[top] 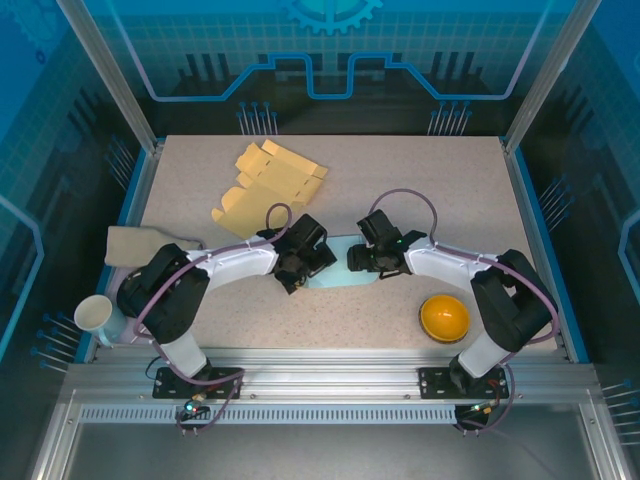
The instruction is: Fold the paper box
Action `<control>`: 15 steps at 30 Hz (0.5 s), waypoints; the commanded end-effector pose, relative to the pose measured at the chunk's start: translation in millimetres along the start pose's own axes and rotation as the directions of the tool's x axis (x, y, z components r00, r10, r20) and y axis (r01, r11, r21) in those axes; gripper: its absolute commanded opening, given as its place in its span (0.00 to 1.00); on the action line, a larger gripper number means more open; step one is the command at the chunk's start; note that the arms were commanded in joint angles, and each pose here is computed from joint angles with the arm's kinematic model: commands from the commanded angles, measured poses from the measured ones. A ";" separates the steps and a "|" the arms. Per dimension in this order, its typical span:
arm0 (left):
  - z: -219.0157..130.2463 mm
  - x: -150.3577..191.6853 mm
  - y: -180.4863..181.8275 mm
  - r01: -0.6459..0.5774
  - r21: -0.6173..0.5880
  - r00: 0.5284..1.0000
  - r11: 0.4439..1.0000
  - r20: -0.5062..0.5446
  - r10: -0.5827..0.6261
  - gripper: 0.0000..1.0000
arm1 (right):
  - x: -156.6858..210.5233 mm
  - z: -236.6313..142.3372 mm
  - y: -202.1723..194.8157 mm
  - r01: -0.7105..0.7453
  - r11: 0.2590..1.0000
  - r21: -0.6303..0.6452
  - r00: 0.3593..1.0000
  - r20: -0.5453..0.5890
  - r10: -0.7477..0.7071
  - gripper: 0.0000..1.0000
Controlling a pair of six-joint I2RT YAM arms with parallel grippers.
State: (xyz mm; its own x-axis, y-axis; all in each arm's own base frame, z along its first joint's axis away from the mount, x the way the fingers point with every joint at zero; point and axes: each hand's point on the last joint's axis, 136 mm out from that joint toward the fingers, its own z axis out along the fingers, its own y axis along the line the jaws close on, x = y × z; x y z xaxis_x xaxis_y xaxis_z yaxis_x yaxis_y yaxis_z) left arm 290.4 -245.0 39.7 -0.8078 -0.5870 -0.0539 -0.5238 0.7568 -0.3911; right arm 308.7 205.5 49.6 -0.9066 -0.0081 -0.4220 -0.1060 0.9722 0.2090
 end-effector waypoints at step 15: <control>8.6 2.3 -13.5 0.037 0.046 0.999 0.998 -0.018 -0.036 0.86 | 31.6 6.4 -9.0 0.000 0.999 0.034 0.997 -0.078 0.003 0.61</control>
State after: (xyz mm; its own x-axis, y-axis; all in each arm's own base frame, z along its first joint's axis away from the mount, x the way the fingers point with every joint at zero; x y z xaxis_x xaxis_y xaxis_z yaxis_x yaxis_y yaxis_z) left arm 295.2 -249.6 38.8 -0.7974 -0.6013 -0.0504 -0.5306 0.7386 -0.4158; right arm 308.3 204.9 48.6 -0.9017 0.0054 -0.4323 -0.0969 0.9719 0.2143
